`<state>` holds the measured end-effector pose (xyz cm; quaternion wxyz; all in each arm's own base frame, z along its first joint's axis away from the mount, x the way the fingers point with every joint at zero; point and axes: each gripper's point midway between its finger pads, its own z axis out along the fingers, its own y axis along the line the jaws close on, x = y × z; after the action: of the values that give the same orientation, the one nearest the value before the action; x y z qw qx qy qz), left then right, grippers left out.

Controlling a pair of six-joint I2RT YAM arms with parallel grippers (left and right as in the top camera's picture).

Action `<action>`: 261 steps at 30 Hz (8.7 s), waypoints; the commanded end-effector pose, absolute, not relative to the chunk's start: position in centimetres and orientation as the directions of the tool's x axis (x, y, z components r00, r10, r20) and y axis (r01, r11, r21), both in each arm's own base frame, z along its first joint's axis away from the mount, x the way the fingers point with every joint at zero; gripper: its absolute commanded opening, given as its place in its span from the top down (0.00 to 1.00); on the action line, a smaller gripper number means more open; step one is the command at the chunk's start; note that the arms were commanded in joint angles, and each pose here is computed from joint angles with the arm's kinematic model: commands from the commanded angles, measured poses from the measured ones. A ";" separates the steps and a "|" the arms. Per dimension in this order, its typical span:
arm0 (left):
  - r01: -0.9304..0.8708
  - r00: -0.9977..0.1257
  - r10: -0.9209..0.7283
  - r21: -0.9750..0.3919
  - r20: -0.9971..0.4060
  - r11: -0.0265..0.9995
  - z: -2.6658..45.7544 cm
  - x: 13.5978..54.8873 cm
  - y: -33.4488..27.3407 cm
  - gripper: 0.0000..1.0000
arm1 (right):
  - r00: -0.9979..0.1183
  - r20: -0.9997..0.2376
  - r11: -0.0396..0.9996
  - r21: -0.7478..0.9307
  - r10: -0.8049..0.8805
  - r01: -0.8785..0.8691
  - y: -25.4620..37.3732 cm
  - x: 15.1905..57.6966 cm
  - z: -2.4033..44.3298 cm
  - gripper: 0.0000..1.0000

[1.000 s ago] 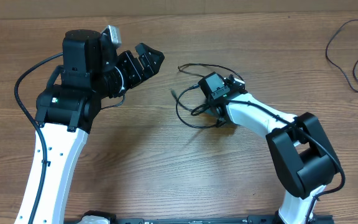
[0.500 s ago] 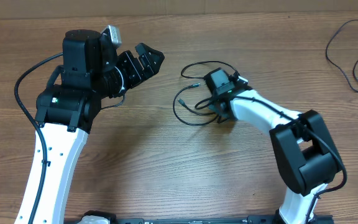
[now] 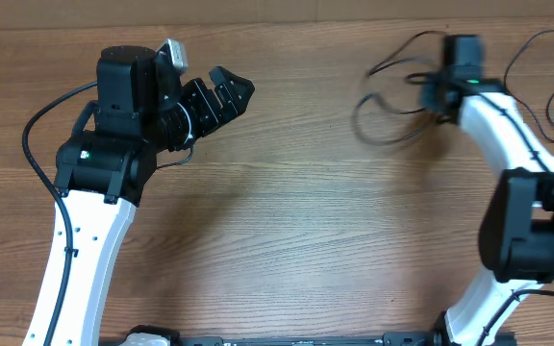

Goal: Untangle cables

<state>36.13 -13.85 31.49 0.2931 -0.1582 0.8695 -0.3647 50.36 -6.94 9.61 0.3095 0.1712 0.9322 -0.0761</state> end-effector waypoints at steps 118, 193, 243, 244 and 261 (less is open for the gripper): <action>-0.028 -0.774 -0.471 -0.720 -0.423 0.694 32.2 36.2 -14.1 0.01 | -0.406 -0.810 0.854 0.507 0.424 -0.120 5.3 23.4 27.8 0.00; -0.028 -0.774 -0.471 -0.720 -0.423 0.694 32.2 36.2 -14.1 0.01 | -0.044 -0.912 0.912 0.408 0.407 -0.034 1.0 24.6 16.9 0.00; -0.028 -0.774 -0.471 -0.720 -0.423 0.694 32.1 36.2 -14.1 0.00 | -0.022 -0.992 0.992 0.120 0.121 0.037 -1.1 24.6 16.9 0.00; -0.028 -0.774 -0.471 -0.720 -0.423 0.694 32.2 36.2 -14.1 0.00 | -0.024 -0.997 0.996 0.077 0.077 0.036 -1.1 24.6 16.9 0.00; -0.028 -0.774 -0.471 -0.720 -0.423 0.694 32.2 36.2 -14.1 0.00 | -0.025 -1.000 0.999 -0.011 -0.011 0.033 -1.0 24.6 16.9 0.00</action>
<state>36.13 -13.85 31.49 0.2931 -0.1582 0.8695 -0.3647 24.64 -0.78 17.05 0.6958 0.0083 0.7182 -0.0059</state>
